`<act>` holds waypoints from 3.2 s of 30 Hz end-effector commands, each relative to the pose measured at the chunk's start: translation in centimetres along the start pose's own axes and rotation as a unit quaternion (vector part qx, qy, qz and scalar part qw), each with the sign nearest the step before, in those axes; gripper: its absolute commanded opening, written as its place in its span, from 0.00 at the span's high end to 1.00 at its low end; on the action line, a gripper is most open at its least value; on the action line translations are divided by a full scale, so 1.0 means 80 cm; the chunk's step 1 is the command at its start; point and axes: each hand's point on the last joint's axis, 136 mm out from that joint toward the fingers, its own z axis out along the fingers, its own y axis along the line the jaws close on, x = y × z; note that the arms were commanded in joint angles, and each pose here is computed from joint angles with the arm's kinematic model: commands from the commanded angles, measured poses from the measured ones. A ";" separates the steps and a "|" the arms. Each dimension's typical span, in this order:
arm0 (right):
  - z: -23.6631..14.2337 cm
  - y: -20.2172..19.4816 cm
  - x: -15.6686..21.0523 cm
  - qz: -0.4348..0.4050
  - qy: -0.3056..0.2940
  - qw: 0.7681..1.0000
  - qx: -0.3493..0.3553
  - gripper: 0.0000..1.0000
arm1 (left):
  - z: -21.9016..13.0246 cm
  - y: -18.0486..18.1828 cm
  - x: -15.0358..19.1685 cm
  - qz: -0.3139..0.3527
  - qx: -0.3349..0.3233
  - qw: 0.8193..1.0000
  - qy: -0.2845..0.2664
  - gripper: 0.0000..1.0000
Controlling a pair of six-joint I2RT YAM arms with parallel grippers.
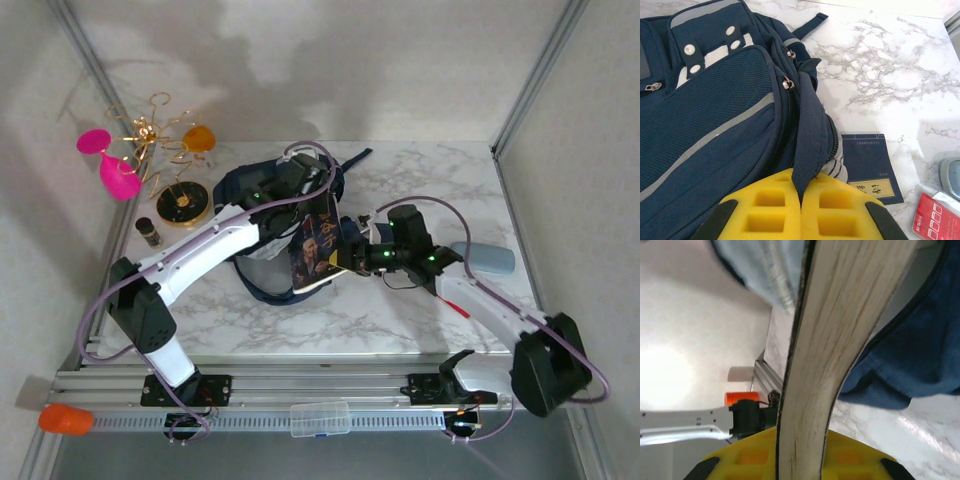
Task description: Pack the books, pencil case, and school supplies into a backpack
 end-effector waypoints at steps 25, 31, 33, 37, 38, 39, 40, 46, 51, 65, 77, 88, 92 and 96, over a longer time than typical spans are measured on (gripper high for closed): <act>0.148 -0.087 -0.092 0.047 -0.075 0.993 0.077 0.49 | -0.048 0.010 -0.064 -0.079 0.058 0.992 -0.083 1.00; 0.167 -0.102 -0.076 0.057 -0.051 0.994 0.083 0.80 | -0.044 0.008 -0.059 -0.073 0.063 0.992 -0.078 1.00; 0.172 -0.104 -0.090 0.050 -0.063 0.992 0.095 0.86 | -0.043 0.010 -0.056 -0.068 0.058 0.993 -0.072 1.00; 0.180 -0.115 -0.127 0.026 -0.097 0.984 0.145 0.94 | -0.045 0.017 -0.045 -0.058 0.051 0.995 -0.060 1.00; 0.181 -0.115 -0.135 0.021 -0.104 0.983 0.149 0.96 | -0.046 0.020 -0.042 -0.055 0.048 0.996 -0.059 1.00; 0.181 -0.116 -0.143 0.017 -0.113 0.981 0.156 0.96 | -0.047 0.023 -0.039 -0.053 0.045 0.996 -0.059 1.00; 0.179 -0.119 -0.153 0.013 -0.126 0.978 0.168 0.97 | -0.048 0.027 -0.037 -0.051 0.040 0.996 -0.057 1.00; 0.174 -0.117 -0.183 -0.027 -0.151 0.967 0.204 0.95 | -0.049 0.039 -0.028 -0.037 0.021 0.998 -0.053 1.00; 0.165 -0.098 -0.167 -0.048 -0.131 0.973 0.182 0.83 | -0.046 0.038 -0.029 -0.031 0.023 0.998 -0.053 1.00; 0.081 -0.037 -0.082 -0.083 -0.086 0.985 0.122 0.53 | -0.028 0.064 0.035 -0.012 0.008 1.000 0.004 1.00; -0.009 -0.093 -0.051 -0.008 -0.111 0.977 0.180 0.45 | -0.020 0.090 0.113 -0.018 0.009 0.997 0.069 0.94; -0.087 -0.179 -0.019 0.089 -0.149 0.951 0.255 0.40 | -0.033 0.012 0.056 -0.066 0.136 0.988 0.016 0.39; -0.112 -0.205 -0.008 0.117 -0.164 0.941 0.272 0.41 | 0.006 -0.023 0.050 -0.038 0.151 0.988 0.004 0.36; -0.129 -0.228 0.000 0.142 -0.174 0.929 0.294 0.44 | 0.067 -0.041 0.056 -0.008 0.130 0.991 0.017 0.34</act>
